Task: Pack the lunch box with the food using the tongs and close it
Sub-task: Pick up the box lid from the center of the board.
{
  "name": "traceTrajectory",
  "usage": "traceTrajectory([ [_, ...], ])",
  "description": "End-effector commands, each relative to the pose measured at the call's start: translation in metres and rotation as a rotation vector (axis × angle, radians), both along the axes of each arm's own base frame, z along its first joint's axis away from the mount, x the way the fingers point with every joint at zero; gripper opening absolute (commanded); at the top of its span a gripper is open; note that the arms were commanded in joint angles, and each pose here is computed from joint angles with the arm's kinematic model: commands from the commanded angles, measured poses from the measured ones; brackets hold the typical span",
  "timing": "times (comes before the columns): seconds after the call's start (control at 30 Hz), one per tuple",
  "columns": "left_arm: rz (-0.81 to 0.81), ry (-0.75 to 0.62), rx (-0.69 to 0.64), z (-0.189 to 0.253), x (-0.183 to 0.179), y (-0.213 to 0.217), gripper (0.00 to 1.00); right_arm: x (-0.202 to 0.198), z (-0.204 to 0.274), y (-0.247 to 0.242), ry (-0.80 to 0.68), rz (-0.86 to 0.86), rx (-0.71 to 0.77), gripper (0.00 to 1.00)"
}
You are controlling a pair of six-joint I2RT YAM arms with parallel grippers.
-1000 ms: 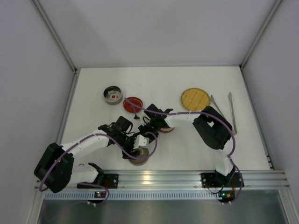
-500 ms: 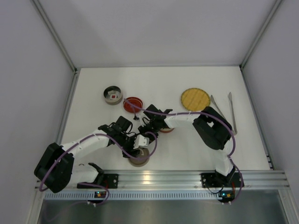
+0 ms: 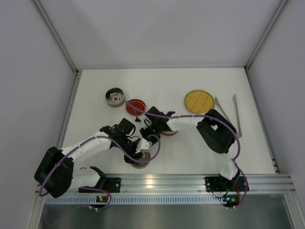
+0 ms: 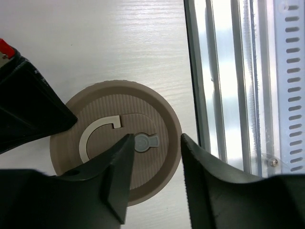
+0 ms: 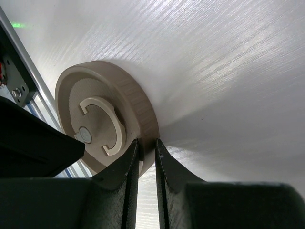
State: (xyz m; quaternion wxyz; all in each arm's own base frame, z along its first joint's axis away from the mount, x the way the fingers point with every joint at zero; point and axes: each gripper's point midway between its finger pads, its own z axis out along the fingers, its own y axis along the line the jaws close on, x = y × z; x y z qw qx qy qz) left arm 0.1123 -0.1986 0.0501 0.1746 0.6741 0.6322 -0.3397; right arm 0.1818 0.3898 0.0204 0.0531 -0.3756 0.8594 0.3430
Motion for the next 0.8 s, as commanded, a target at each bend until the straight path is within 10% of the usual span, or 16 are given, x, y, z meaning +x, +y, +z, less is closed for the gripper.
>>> traceTrajectory([
  [0.0,0.044,-0.014,-0.051,0.018,0.011,-0.014,0.54,0.009,-0.018,-0.006,-0.079,-0.019,-0.081,0.14],
  [0.43,0.137,-0.149,0.044,-0.006,0.046,-0.006,0.73,0.008,-0.017,-0.006,-0.078,-0.016,-0.078,0.14],
  [0.77,0.09,-0.012,0.102,-0.021,0.029,-0.003,0.72,0.007,-0.018,-0.005,-0.064,-0.022,-0.083,0.15],
])
